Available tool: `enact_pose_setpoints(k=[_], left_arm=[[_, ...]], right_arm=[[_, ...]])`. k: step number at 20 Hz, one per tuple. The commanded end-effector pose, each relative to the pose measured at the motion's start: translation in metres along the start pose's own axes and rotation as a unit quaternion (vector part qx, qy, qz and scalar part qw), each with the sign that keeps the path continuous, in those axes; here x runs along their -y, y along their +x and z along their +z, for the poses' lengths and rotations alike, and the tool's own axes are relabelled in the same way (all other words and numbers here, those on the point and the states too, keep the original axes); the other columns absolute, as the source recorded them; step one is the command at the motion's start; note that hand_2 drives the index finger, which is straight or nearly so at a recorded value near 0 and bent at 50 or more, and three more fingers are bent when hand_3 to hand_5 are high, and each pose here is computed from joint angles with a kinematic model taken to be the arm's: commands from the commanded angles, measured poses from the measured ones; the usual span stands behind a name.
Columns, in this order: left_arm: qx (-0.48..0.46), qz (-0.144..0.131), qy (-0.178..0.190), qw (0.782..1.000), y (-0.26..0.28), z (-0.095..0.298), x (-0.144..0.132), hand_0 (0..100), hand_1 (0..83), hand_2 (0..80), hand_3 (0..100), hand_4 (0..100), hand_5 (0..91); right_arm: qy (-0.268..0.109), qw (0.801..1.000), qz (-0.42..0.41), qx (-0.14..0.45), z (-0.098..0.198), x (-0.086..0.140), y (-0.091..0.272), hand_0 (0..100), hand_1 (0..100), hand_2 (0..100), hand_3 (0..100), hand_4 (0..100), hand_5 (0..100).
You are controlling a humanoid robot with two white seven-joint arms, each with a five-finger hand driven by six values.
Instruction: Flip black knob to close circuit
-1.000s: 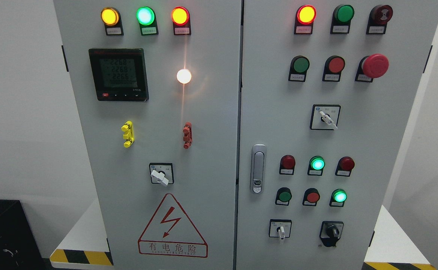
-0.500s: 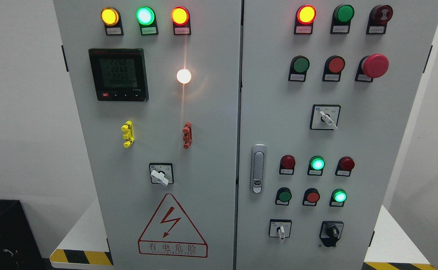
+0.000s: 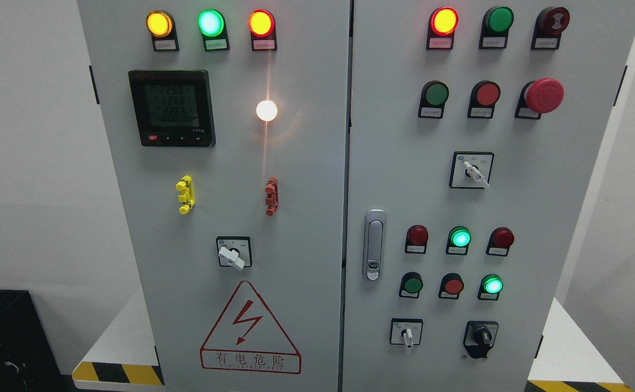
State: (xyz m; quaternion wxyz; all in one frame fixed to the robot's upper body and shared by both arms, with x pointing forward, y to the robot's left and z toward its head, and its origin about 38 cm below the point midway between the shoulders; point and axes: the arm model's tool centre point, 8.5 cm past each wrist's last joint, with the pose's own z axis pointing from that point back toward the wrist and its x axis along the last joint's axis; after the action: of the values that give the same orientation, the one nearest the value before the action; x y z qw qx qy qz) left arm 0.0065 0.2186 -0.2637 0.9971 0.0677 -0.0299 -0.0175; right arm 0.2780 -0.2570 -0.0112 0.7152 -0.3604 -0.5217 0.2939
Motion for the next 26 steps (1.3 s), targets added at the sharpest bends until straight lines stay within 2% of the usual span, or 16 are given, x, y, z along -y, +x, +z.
enact_pose_setpoints(k=[1,3,7,12,14,16,26], left_arm=[[0.004,0.002,-0.002,1.000,-0.004,0.000,0.002,12,55.6,0.0,0,0,0.0],[0.003,0.002,-0.002,1.000,-0.005,0.000,0.002,12,55.6,0.0,0,0,0.0],[0.003,0.002,-0.002,1.000,-0.005,0.000,0.002,12,55.6,0.0,0,0,0.0],[0.003,0.002,-0.002,1.000,-0.005,0.000,0.002,12,55.6,0.0,0,0,0.0],[0.003,0.002,-0.002,1.000,-0.005,0.000,0.002,12,55.6,0.0,0,0,0.0],[0.003,0.002,-0.002,1.000,-0.005,0.000,0.002,12,55.6,0.0,0,0,0.0],[0.003,0.002,-0.002,1.000,-0.005,0.000,0.002,12,55.6,0.0,0,0,0.0]], right_arm=[[-0.074,0.995,0.019,0.058,0.001,0.052,0.050,0,0,94,100,100,100],[-0.071,0.996,0.019,0.056,0.001,0.056,0.054,0,0,94,100,100,100],[-0.097,0.993,0.029,0.052,-0.008,0.073,0.066,0,0,95,100,100,100],[-0.109,0.992,0.023,0.053,-0.021,0.090,0.081,0,0,95,100,100,100],[-0.121,0.991,0.045,0.046,-0.029,0.096,0.083,0,0,95,100,100,100],[-0.128,0.989,0.066,0.039,-0.033,0.100,0.084,0,0,95,100,100,100],[-0.134,0.989,0.060,0.026,-0.054,0.112,0.097,0,0,95,100,100,100]])
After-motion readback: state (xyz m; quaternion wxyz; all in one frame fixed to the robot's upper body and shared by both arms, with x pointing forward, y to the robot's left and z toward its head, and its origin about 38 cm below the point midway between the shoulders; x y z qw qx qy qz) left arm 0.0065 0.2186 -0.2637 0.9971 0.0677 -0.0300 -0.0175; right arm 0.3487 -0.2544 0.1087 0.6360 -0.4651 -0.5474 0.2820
